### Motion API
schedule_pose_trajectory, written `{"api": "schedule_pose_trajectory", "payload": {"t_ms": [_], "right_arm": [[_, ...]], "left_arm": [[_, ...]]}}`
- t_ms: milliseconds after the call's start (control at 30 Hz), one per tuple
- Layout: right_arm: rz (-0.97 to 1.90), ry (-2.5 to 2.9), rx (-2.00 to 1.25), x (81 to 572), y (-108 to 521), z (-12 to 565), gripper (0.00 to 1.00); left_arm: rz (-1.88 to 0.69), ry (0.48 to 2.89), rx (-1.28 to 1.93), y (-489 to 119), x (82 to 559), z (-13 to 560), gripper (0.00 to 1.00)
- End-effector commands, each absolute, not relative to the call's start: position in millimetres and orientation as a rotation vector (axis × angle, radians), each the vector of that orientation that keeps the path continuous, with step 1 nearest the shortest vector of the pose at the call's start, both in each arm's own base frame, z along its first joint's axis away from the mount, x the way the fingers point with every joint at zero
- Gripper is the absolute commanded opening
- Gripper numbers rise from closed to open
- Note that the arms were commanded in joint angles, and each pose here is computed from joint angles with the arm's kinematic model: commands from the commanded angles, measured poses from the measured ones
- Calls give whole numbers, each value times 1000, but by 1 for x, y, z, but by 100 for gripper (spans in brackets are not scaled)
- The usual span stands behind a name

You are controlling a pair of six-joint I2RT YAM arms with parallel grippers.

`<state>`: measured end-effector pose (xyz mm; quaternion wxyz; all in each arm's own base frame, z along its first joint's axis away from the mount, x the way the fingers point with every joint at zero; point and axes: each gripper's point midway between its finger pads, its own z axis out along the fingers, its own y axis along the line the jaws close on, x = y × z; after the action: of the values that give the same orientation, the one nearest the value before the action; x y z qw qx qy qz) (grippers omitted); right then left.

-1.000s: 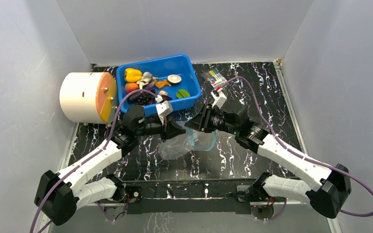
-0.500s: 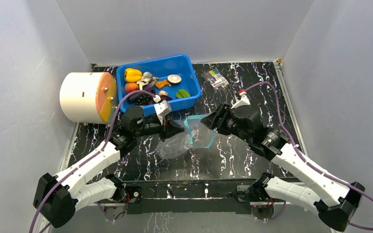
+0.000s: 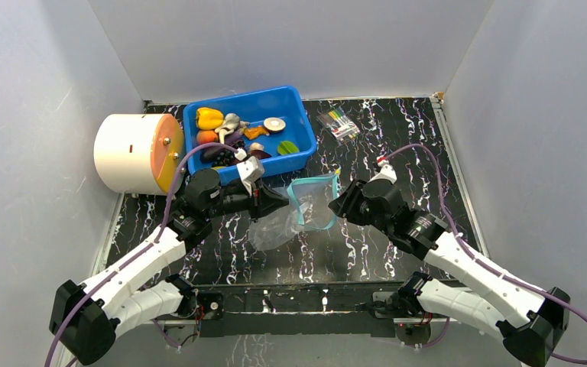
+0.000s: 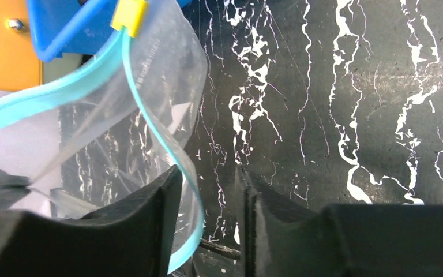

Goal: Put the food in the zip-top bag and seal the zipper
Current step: Pick up the zipper food storage bag at the center of the board.

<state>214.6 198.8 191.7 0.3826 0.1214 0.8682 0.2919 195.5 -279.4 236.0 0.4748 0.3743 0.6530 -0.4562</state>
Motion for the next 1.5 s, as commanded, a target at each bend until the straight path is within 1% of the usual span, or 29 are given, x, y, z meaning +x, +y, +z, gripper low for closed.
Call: {"api": "schedule_pose_trajectory", "payload": {"t_ms": [0, 33, 167, 200, 333, 367, 400, 467, 500, 567, 667, 800, 967, 1133, 1200, 1267, 1333, 1367, 1433, 1467], "right_arm": [[827, 2158, 339, 220, 209, 196, 34], [830, 2160, 342, 220, 210, 196, 30], [828, 2134, 330, 222, 208, 205, 3], [812, 2123, 327, 224, 206, 209, 0], [728, 2071, 321, 228, 189, 231, 0], [721, 2062, 307, 228, 188, 236, 0], [725, 2054, 296, 229, 188, 243, 0], [705, 2051, 231, 229, 189, 252, 0], [697, 2054, 210, 229, 190, 259, 0], [658, 2072, 172, 231, 189, 265, 0], [561, 2116, 144, 234, 183, 271, 0], [513, 2171, 90, 236, 187, 270, 0], [699, 2148, 19, 233, 218, 274, 0], [809, 2153, -15, 232, 239, 269, 0], [824, 2164, -28, 231, 244, 266, 0], [833, 2163, -36, 231, 245, 267, 0], [825, 2159, -35, 232, 244, 268, 0], [815, 2156, -31, 232, 242, 269, 0], [772, 2155, -18, 234, 235, 269, 0], [734, 2159, -4, 235, 229, 268, 0]], "left_arm": [[-1109, 1522, 894, -277, 194, 252, 0], [-1109, 1518, 890, -277, 194, 254, 0], [-1101, 1527, 867, -276, 196, 254, 0], [-1095, 1538, 858, -274, 197, 252, 0], [-1063, 1595, 777, -267, 202, 251, 0], [-1070, 1608, 756, -267, 203, 252, 7], [-1085, 1618, 741, -267, 202, 254, 17], [-1129, 1630, 726, -271, 200, 260, 42], [-1150, 1635, 722, -273, 199, 264, 52], [-1182, 1650, 693, -276, 200, 276, 64], [-1210, 1675, 672, -279, 202, 283, 72], [-1236, 1653, 676, -284, 203, 290, 78], [-1179, 1649, 665, -289, 221, 288, 81], [-1047, 1701, 680, -292, 250, 275, 82], [-981, 1717, 686, -290, 261, 270, 79], [-943, 1722, 699, -290, 266, 268, 73], [-937, 1718, 724, -290, 266, 265, 62], [-937, 1714, 738, -291, 265, 264, 53], [-920, 1709, 746, -289, 265, 263, 28], [-906, 1711, 739, -287, 266, 263, 18]]}}
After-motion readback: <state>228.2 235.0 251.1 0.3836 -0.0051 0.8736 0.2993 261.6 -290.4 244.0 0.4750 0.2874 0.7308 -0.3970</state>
